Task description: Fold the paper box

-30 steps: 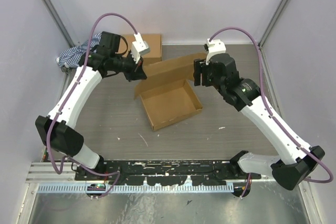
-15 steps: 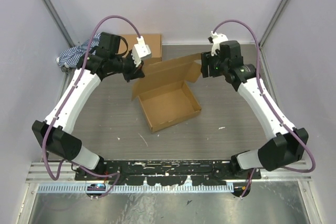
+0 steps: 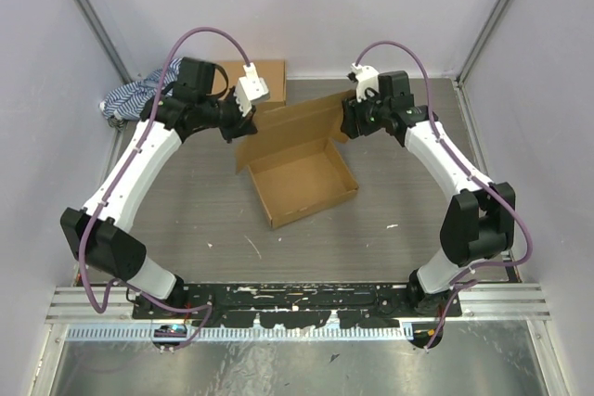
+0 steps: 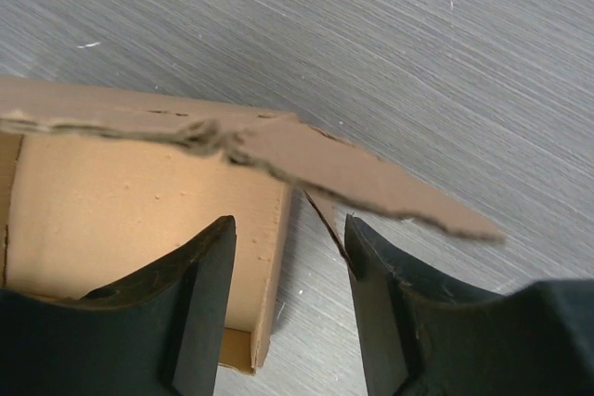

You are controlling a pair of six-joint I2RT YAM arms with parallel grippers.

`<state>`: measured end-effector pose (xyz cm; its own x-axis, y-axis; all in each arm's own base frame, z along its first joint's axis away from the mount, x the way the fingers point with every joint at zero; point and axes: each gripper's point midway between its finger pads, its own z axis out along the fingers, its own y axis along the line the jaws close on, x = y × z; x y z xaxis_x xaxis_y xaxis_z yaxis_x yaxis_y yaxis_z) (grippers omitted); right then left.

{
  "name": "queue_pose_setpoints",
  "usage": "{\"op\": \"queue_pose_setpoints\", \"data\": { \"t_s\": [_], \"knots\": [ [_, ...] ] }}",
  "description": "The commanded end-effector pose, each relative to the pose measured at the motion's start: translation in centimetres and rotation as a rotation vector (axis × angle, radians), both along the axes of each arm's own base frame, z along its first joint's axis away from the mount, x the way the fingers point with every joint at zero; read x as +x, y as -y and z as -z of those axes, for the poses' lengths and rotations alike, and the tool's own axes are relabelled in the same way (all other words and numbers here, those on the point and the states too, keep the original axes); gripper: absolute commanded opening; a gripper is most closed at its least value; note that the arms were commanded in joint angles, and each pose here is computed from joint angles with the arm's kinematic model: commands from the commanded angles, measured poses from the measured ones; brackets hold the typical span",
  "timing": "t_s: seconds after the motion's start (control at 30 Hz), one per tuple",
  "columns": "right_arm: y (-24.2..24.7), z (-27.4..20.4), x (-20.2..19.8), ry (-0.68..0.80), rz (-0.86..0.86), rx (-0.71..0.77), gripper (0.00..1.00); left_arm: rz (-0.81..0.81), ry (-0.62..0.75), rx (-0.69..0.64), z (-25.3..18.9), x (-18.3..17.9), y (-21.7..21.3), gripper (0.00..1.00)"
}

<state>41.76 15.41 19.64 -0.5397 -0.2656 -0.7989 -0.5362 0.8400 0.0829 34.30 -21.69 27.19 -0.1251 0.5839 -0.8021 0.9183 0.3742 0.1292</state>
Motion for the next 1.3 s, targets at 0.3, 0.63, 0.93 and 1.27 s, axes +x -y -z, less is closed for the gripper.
{"op": "queue_pose_setpoints", "data": {
  "t_s": [0.3, 0.63, 0.93, 1.27],
  "knots": [
    [-3.1, -2.9, 0.4, 0.119, -0.082, 0.097, 0.45, -0.087, 0.025, 0.001, 1.0, 1.5, -0.7, 0.00],
    [-3.3, -1.9, 1.6, 0.071, 0.149, 0.027, 0.04, -0.300, 0.102, -0.013, -0.4, 3.9, -2.6, 0.15],
    [-3.4, -2.8, 0.1, 0.044, 0.220, 0.090, 0.01, -0.578, 0.180, -0.031, -1.5, 4.8, -6.3, 0.61],
    [-3.6, -3.3, -0.5, 0.001, 0.230, 0.111, 0.01, -0.736, 0.233, -0.017, -2.1, 5.2, -8.9, 0.69]
  ]
}}
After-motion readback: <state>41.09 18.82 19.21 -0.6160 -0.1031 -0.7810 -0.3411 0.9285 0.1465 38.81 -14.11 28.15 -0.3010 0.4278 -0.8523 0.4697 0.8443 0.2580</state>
